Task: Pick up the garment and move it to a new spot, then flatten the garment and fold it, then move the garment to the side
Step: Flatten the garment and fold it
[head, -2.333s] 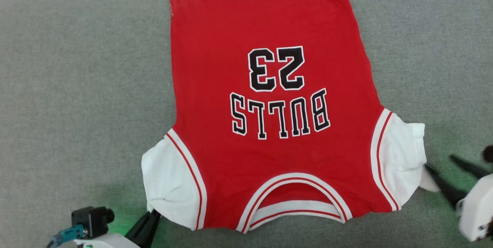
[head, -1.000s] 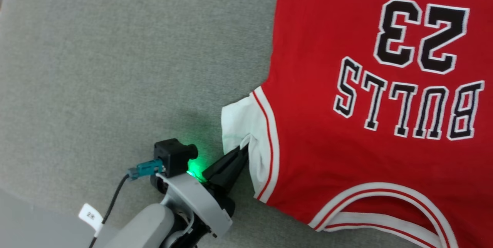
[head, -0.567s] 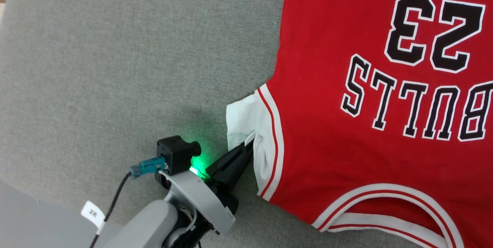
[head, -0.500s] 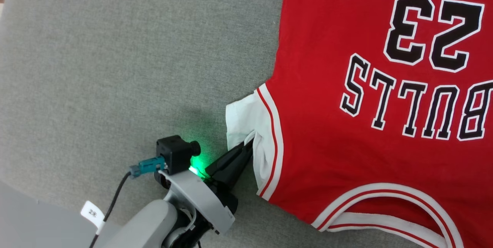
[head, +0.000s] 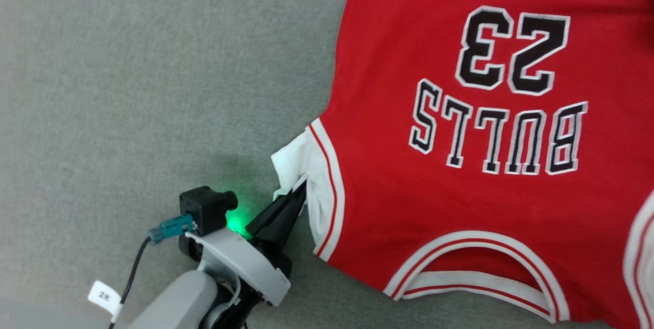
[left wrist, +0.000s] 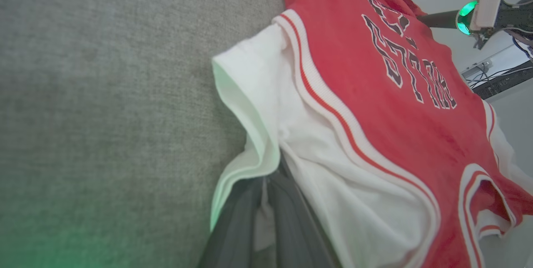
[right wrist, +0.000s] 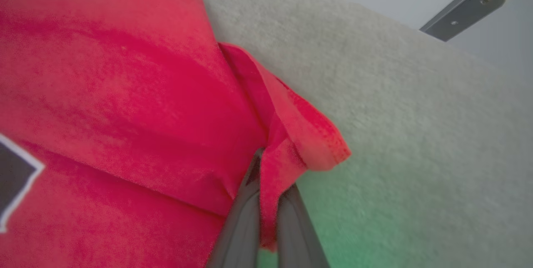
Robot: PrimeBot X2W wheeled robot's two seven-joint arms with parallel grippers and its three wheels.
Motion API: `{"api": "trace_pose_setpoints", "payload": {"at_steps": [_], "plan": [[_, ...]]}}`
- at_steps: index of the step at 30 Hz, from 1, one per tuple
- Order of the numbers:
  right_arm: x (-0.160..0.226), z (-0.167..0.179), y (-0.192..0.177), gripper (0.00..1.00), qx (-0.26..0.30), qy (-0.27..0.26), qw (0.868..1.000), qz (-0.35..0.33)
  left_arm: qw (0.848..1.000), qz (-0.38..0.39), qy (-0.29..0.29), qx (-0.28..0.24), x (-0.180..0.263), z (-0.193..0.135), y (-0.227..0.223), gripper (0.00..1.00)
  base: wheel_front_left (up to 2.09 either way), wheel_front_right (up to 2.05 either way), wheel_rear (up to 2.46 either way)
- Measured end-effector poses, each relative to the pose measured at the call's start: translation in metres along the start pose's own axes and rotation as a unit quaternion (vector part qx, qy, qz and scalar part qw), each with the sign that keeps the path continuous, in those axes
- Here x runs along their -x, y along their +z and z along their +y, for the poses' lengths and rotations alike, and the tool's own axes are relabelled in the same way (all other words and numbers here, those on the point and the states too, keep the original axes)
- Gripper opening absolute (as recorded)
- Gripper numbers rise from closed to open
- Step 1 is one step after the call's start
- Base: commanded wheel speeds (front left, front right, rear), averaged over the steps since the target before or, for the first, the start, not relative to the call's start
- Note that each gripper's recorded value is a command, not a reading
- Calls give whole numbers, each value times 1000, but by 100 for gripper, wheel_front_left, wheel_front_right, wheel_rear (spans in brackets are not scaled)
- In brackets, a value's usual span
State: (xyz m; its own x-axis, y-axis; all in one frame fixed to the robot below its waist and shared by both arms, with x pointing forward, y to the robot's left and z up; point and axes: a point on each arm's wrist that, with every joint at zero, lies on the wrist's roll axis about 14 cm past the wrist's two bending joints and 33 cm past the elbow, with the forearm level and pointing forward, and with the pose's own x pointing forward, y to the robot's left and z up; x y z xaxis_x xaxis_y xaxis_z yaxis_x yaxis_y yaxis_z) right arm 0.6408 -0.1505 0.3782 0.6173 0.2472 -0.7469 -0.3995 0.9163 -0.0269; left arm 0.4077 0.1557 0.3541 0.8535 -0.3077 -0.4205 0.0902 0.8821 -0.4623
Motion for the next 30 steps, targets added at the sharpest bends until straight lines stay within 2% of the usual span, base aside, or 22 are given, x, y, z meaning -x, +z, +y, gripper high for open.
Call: {"api": "trace_pose_setpoints", "payload": {"at_steps": [6, 14, 22, 27, 28, 29, 30], "plan": [[50, -14, -45, 0, 3, 7, 1000, 23, 1000, -11, 2, -13, 4, -4, 11, 0, 0, 0, 0], [123, -6, -121, 0, -8, 39, 997, 67, 999, -21, 3, -33, 9, -9, 24, 0, 0, 0, 0], [178, 27, -206, 0, -64, 73, 989, 115, 999, -26, -18, -42, 5, -27, 31, 0, 0, 0, 0], [195, 50, -235, 0, -90, 81, 985, 123, 998, -24, -34, -47, 1, -39, 31, 0, 0, 0, 0], [196, 51, -235, 22, -92, 78, 986, 118, 998, -21, -37, -48, 0, -40, 31, 0, 0, 0, 0], [198, 50, -235, 68, -93, 73, 987, 112, 998, -21, -38, -49, -1, -42, 31, 0, 0, 0, 0], [199, 48, -232, 100, -94, 65, 988, 103, 998, -21, -40, -50, -1, -43, 31, 0, 0, 0, 0]]}}
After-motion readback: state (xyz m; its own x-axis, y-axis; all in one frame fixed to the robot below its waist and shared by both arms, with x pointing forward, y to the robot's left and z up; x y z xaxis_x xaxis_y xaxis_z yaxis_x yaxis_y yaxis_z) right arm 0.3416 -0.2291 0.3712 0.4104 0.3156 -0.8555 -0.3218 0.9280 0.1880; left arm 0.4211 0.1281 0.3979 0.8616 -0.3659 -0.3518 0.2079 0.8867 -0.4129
